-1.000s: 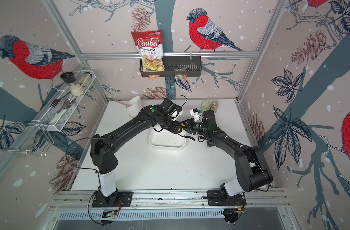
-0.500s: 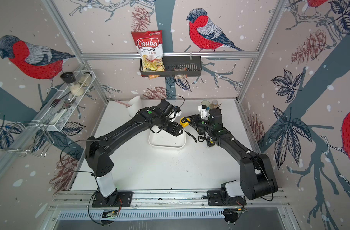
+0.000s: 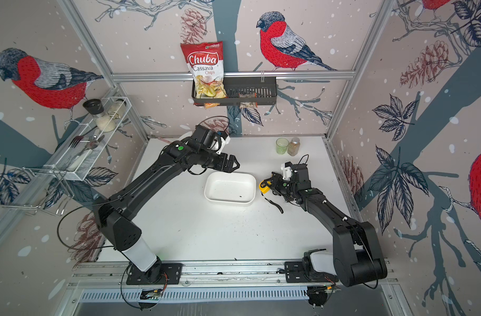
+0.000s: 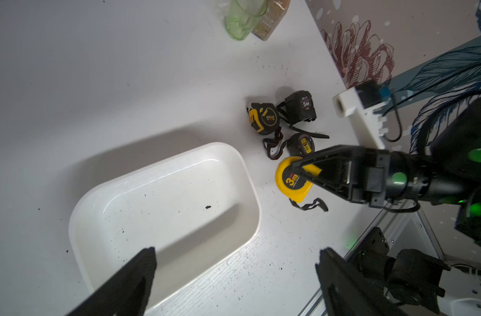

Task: Take the tape measure out of the storage box
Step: Place the tape measure at the center of the board.

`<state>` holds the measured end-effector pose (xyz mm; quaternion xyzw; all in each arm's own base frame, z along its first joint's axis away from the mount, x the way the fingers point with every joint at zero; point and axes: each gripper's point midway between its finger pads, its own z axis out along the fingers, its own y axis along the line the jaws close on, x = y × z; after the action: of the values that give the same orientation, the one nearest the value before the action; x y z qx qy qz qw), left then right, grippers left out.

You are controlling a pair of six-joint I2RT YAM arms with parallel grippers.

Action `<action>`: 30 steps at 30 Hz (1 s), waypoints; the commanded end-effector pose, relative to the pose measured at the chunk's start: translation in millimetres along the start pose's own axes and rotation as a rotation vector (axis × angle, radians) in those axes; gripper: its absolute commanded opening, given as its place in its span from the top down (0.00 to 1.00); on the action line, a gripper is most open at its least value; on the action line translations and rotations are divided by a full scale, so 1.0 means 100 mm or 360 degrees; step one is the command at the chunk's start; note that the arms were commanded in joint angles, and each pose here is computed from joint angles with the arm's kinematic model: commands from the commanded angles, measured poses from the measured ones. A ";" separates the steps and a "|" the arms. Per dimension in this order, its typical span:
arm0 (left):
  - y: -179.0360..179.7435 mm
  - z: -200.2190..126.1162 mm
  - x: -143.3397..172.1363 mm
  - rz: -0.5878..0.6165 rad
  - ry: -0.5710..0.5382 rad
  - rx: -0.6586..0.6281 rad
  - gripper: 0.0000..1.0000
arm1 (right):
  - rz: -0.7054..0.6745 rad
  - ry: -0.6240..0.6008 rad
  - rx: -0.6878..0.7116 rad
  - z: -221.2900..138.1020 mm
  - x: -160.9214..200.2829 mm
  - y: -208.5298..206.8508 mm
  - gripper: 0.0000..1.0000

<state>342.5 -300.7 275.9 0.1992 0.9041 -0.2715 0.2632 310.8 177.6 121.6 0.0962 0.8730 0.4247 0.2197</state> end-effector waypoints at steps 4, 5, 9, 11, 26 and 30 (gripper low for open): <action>0.02 -0.05 -0.16 -0.0074 -0.0067 -0.0044 0.05 | -0.0048 0.0021 0.0125 0.14 0.09 -0.34 1.00; 0.03 -0.04 -0.16 -0.0080 -0.0062 -0.0046 0.05 | -0.0047 0.0031 0.0136 0.18 0.09 -0.37 1.00; 0.07 -0.05 -0.12 -0.0118 -0.0051 -0.0078 0.05 | -0.0041 0.0079 0.0193 0.34 0.08 -0.53 1.00; 0.09 -0.07 -0.11 -0.0139 -0.0053 -0.0102 0.05 | -0.0053 0.0100 0.0225 0.41 0.05 -0.59 1.00; 0.30 -0.19 -0.04 -0.0197 -0.0081 -0.0270 0.04 | -0.0136 0.0185 0.0489 0.56 -0.06 -0.90 0.68; 0.35 -0.19 -0.03 -0.0214 -0.0069 -0.0292 0.04 | -0.0122 0.0205 0.0537 0.54 0.00 -0.97 0.56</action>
<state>354.1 -268.5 278.3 0.1134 0.9281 -0.2183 0.2795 348.9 165.1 28.9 0.0678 0.9339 0.3023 0.1787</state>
